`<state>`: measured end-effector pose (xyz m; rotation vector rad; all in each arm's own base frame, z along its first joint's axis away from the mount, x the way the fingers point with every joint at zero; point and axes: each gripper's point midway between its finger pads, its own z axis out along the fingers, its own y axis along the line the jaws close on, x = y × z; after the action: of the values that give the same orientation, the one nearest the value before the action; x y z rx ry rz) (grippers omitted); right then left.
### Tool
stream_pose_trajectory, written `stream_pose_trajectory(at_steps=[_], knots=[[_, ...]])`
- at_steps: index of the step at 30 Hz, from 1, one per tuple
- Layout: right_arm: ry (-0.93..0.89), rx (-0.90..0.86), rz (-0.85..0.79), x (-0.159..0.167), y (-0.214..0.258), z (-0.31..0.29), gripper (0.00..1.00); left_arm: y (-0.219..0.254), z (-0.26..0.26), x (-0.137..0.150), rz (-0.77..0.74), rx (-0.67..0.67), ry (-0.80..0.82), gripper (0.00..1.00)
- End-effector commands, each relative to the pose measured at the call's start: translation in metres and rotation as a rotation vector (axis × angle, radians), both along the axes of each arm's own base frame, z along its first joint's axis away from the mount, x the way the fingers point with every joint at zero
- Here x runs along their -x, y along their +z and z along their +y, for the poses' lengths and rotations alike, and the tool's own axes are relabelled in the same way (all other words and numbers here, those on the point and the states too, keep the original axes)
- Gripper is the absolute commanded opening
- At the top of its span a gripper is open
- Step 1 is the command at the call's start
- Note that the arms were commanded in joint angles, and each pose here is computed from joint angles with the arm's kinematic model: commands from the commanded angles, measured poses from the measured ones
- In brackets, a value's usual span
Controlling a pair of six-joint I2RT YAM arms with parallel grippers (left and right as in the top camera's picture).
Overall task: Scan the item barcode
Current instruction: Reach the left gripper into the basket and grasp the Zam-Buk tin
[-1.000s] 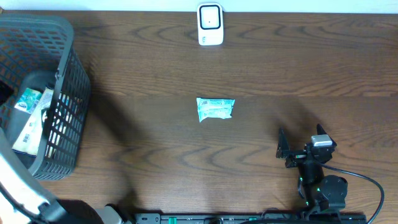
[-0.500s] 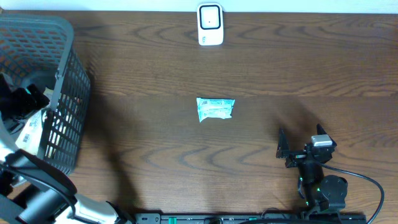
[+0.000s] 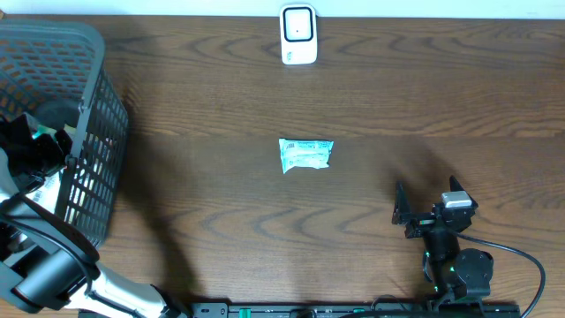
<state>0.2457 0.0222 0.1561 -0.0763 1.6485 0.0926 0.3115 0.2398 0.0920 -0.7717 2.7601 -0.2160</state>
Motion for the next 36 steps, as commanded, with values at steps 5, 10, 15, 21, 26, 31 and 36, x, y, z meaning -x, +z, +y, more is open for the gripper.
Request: stream_pose_trajectory(at_steps=[5, 10, 15, 21, 26, 31, 36], knots=[[0.012, 0.004, 0.000, 0.000, 0.000, 0.003, 0.99, -0.034, -0.003, 0.000, 0.048, 0.053, -0.032, 0.98], [0.012, 0.004, 0.000, 0.000, 0.000, 0.003, 0.99, -0.043, -0.003, 0.000, 0.062, 0.066, -0.033, 0.89], [0.012, 0.004, 0.000, 0.000, 0.000, 0.003, 0.99, -0.046, -0.002, 0.000, 0.066, 0.069, -0.032, 0.68], [0.012, 0.004, 0.000, 0.000, 0.000, 0.003, 0.99, -0.044, -0.002, 0.000, 0.063, 0.067, -0.031, 0.57], [0.012, 0.004, 0.000, 0.000, 0.000, 0.003, 0.99, -0.027, 0.002, -0.005, 0.035, 0.048, 0.015, 0.54], [0.012, 0.004, 0.000, 0.000, 0.000, 0.003, 0.99, 0.011, 0.010, -0.013, -0.040, -0.008, 0.066, 0.53], [0.012, 0.003, 0.000, 0.000, 0.000, 0.003, 0.99, 0.069, 0.014, -0.016, -0.171, -0.098, 0.135, 0.53]])
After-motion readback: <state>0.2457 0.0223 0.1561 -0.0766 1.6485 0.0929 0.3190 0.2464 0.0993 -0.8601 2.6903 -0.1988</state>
